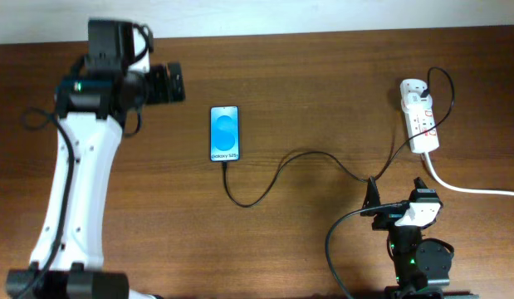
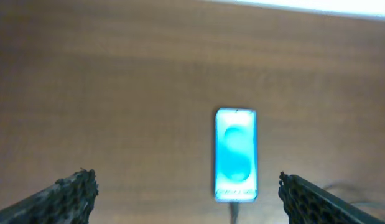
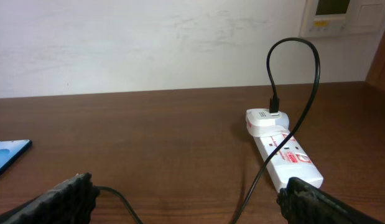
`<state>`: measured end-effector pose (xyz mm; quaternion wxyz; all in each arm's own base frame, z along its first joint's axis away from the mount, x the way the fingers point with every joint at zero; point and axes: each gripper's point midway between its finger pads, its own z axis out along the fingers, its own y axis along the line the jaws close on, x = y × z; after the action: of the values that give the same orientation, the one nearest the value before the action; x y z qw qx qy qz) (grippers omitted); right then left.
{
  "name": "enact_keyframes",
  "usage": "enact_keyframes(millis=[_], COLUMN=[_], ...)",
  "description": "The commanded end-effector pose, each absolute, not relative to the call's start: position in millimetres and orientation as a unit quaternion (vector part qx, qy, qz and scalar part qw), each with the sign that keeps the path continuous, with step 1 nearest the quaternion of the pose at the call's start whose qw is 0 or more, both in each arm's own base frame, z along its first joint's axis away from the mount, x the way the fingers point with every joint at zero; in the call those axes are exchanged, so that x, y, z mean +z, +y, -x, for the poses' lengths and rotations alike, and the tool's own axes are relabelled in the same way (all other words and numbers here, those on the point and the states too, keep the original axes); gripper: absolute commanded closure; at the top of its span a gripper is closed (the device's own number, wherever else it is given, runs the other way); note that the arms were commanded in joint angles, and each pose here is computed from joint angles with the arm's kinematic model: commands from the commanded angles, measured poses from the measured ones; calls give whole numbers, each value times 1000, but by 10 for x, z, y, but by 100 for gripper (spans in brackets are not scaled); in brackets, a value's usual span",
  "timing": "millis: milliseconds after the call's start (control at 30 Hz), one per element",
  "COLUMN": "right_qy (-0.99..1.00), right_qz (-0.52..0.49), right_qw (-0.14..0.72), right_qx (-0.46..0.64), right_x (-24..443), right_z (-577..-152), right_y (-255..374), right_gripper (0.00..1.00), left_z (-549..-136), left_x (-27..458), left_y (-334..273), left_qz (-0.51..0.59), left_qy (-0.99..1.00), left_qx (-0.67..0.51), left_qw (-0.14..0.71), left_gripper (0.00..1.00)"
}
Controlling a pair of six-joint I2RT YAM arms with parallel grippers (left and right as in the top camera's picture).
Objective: Plug charger to phone and switch on socket
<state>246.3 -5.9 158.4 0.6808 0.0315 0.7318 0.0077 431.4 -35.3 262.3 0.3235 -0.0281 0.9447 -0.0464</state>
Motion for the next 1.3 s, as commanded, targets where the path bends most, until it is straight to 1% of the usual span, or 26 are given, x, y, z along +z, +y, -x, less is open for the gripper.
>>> enact_keyframes(millis=[0, 33, 67, 167, 200, 233, 300, 400, 567, 633, 833, 900, 1267], right_qy=[733, 733, 733, 733, 733, 733, 733, 733, 733, 733, 733, 733, 733], right_qz=[-33, -33, -33, -33, -33, -33, -33, -33, -33, -33, -33, -33, -33], right_qw=[679, 679, 679, 679, 679, 679, 679, 679, 679, 679, 679, 679, 679], right_qx=[14, 14, 14, 14, 14, 14, 14, 14, 14, 14, 14, 14, 14], right_x=[1559, 1559, 1559, 1559, 1559, 1559, 1559, 1559, 1559, 1559, 1559, 1559, 1559], right_z=[-2460, -2460, -2460, -2460, -2460, -2460, -2460, -2460, -2460, -2460, -2460, -2460, -2460], right_y=[-40, -40, -40, -40, -40, -40, -40, -40, -40, -40, -40, -41, -40], right_gripper=[2, 1, 2, 2, 2, 2, 2, 2, 2, 1, 2, 2, 2], left_z=[-3982, -3866, -3661, -3243, -2967, -2826, -2648, -2616, -2576, -2548, -2465, -2457, -2459], left_x=[2396, 2326, 2211, 1972, 1870, 1838, 1833, 1835, 1678, 1704, 1658, 1545, 1556], left_y=[-211, -203, -188, -162, -143, -126, -72, -63, 7, 21, 30, 57, 54], left_qz=[24, 23, 24, 10, 5, 2, -2, -32, -34, -37, -55, -53, -54], left_qy=[938, 931, 915, 866, 835, 814, 783, 754, 721, 717, 719, 735, 733], left_qx=[-15, -16, -20, -21, -21, -18, -7, 20, 37, 43, 61, 65, 63], left_qw=[345, 363, 403, 499, 550, 580, 622, 656, 691, 695, 690, 673, 675], left_gripper=[1, 1, 1, 1, 1, 1, 1, 1, 1, 1, 1, 1, 1])
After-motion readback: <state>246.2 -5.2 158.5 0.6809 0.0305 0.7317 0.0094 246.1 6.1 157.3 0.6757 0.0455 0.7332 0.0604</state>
